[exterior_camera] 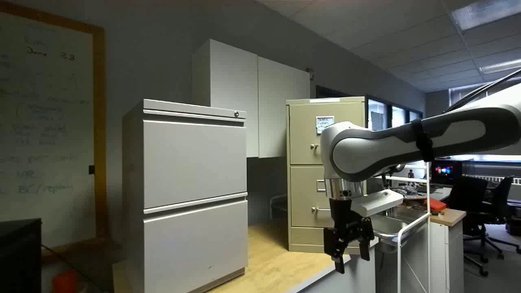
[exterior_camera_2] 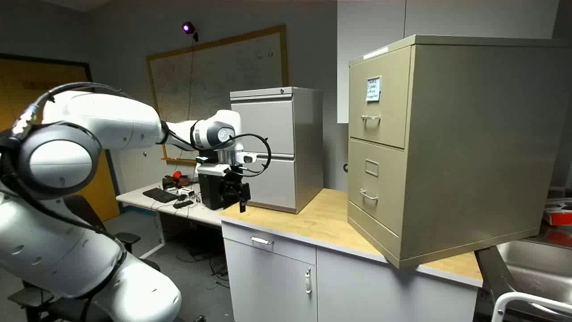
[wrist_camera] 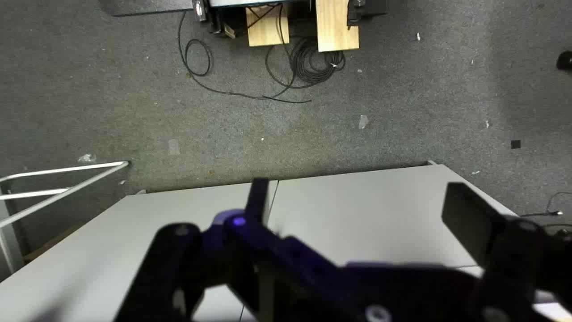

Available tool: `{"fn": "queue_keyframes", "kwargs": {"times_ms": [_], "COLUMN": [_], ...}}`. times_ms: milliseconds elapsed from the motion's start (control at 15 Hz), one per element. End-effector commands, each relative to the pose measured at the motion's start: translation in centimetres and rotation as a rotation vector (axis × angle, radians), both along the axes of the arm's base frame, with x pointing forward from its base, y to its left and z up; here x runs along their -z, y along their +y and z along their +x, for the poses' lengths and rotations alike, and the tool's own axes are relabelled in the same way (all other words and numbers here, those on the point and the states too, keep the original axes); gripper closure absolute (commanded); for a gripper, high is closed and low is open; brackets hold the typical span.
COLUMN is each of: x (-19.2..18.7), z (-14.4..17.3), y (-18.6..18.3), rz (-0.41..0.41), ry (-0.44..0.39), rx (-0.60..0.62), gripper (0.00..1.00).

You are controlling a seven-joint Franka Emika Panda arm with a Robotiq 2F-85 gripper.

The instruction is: Open the lower drawer of the file cabinet on the right

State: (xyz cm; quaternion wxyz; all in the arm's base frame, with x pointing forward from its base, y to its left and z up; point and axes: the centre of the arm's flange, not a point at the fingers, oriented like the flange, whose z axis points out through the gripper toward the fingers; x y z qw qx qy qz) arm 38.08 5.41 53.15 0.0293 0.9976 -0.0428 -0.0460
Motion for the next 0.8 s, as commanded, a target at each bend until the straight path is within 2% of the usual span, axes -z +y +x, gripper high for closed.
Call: {"fn": "queue_keyframes", "kwargs": {"times_ms": [0,533,733], "x": [-0.02,-0.03,0.07], "z": [0.01,0.01,0.58], "y": [0.0,0.0,0.02], "rz": [0.0,0.0,-0.028], "ry": [-0.001,-0.002,-0.006], "rx": [0.0,0.0,-0.004], "gripper": [0.0,0.0,0.0]}}
